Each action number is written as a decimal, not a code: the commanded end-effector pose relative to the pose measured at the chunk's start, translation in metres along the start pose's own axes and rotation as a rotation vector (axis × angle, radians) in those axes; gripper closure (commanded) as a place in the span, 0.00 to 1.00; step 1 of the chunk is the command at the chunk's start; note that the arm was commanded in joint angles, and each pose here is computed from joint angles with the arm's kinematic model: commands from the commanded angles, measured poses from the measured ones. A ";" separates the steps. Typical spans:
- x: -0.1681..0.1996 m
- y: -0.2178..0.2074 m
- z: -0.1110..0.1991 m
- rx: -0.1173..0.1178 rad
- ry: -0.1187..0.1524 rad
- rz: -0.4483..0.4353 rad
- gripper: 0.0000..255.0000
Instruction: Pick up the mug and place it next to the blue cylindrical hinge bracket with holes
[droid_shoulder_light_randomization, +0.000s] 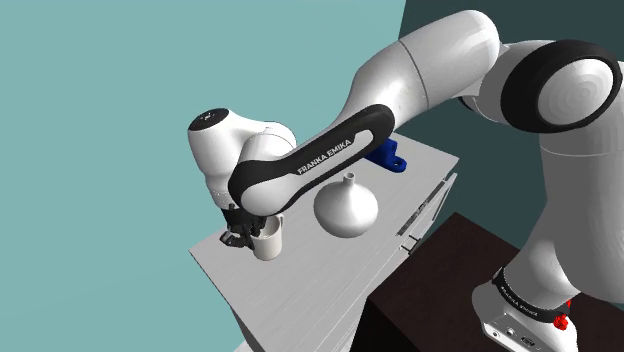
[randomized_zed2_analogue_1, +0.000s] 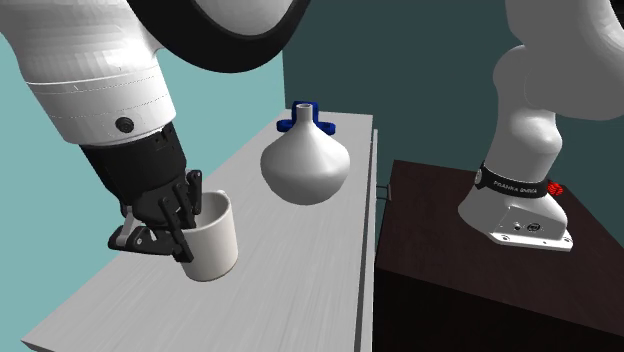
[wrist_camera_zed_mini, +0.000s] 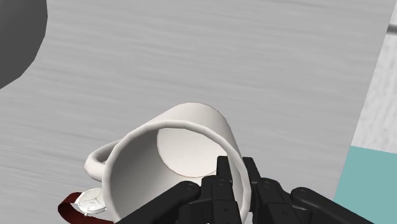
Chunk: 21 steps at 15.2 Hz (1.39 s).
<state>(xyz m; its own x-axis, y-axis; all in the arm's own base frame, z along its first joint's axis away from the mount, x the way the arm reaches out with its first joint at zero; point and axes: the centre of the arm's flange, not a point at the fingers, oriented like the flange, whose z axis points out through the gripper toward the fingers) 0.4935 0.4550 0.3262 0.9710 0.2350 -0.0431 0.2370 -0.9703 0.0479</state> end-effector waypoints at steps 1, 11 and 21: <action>0.000 0.000 0.000 0.000 0.000 0.000 1.00; -0.002 0.002 -0.037 0.000 0.000 0.000 1.00; -0.004 0.004 -0.090 0.000 0.000 0.000 1.00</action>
<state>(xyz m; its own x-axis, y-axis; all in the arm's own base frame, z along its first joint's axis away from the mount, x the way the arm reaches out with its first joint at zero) 0.4931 0.4545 0.4100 0.9711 0.2346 -0.0431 0.2366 -0.9704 0.0479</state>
